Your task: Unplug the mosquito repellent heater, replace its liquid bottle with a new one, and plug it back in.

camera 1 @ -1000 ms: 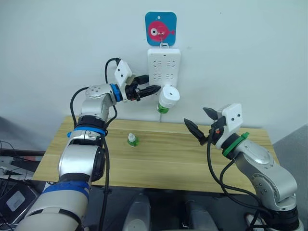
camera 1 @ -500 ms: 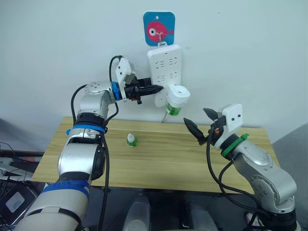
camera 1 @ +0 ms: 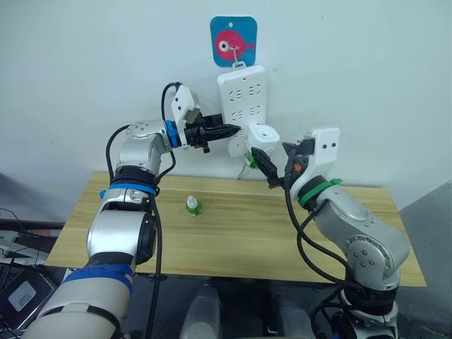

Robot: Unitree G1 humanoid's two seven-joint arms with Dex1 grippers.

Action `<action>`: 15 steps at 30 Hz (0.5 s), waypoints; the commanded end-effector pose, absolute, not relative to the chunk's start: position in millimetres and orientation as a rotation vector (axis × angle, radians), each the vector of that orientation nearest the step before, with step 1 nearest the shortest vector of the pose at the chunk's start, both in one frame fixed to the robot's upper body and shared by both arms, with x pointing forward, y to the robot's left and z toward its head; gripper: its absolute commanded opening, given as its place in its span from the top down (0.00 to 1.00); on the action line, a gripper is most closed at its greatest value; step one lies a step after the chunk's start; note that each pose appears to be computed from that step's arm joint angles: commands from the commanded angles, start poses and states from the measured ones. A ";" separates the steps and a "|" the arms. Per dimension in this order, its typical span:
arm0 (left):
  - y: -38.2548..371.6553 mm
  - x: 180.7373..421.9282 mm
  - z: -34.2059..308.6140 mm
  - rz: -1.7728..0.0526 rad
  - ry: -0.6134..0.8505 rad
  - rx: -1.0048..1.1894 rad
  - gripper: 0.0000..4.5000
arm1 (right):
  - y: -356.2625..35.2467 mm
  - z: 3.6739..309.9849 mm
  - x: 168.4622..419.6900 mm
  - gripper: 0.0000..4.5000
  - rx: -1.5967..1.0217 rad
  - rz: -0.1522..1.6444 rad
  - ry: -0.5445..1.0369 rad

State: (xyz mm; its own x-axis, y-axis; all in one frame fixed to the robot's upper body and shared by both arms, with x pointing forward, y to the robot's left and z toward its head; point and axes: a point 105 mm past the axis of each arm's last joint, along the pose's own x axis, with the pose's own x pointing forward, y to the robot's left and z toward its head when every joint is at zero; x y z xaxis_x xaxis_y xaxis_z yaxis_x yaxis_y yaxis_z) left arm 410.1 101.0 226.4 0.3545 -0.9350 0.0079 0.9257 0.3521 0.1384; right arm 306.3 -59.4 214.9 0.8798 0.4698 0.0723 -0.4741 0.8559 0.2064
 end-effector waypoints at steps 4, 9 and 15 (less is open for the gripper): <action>90.3 409.6 239.9 -1.230 -0.142 0.164 0.71 | -48.7 225.3 317.5 0.00 0.219 0.503 -0.041; 90.7 409.8 239.3 -1.228 -0.145 0.173 0.71 | -47.4 219.8 330.3 0.00 0.188 0.465 -0.032; 91.5 410.4 237.7 -1.219 -0.147 0.170 0.71 | -44.8 225.7 337.7 0.00 0.151 0.454 -0.066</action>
